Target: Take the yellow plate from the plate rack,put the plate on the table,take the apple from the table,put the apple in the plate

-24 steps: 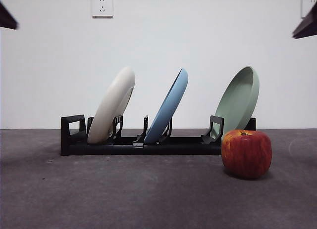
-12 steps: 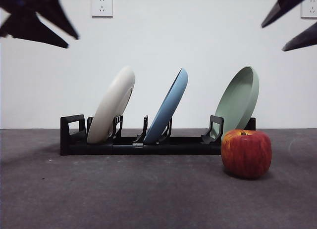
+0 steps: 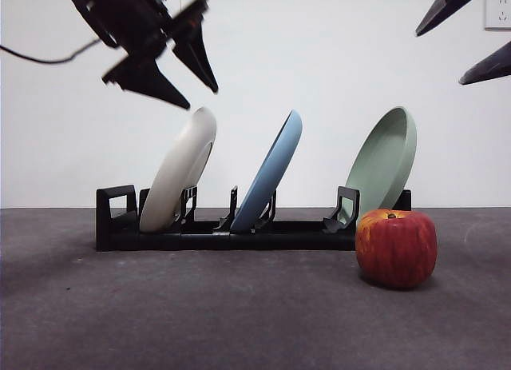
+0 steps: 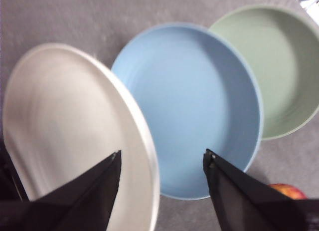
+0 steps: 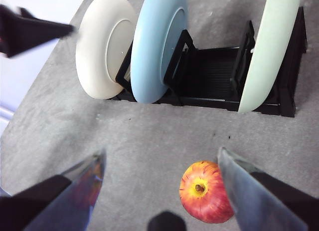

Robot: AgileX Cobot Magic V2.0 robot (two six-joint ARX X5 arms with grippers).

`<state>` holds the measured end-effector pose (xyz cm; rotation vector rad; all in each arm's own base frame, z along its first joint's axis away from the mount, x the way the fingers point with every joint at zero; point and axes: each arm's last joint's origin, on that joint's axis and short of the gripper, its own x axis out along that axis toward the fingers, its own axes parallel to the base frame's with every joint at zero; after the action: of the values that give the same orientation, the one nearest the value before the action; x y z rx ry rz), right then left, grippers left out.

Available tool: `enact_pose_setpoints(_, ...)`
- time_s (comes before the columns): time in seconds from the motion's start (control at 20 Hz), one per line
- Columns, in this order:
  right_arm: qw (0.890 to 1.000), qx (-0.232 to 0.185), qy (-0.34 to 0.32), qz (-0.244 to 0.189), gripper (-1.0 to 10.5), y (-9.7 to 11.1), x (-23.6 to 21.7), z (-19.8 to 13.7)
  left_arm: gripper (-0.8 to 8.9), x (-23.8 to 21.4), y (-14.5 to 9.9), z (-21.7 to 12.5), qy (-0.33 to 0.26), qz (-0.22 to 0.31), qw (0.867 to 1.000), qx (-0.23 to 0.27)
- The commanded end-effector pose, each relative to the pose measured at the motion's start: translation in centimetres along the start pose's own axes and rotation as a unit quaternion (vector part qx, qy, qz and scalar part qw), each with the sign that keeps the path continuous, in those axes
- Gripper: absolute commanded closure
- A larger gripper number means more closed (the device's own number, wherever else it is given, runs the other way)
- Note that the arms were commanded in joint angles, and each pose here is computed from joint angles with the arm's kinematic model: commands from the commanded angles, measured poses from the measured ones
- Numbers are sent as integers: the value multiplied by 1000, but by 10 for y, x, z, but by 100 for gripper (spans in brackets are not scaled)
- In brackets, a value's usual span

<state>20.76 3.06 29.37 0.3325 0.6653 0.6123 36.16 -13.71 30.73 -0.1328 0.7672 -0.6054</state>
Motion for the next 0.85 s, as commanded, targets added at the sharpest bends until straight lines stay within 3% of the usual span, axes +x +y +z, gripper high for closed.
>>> enact_pose_setpoints(0.05, 1000, -9, -1, 2, 566, 0, 0, 1, 531, 13, 4, -5, 14, 4, 1000, 1)
enact_pose_setpoints(0.15, 1000, -9, -1, 2, 567, 0, 0, 1, 545, 16, 5, -6, 17, 5, 1000, -1)
enact_pose_setpoints(0.3, 1000, -9, -1, 1, 567, 0, 0, 1, 805, 16, 4, -5, 12, -1, 1000, 2)
enact_pose_setpoints(0.65, 1000, -9, -1, 0, 567, 0, 0, 1, 822, 10, 2, -1, 9, -3, 1000, 4)
enact_pose_setpoints(0.85, 1000, -9, -1, 0, 567, 0, 0, 1, 822, -26, -16, 18, 4, -28, 1000, 9)
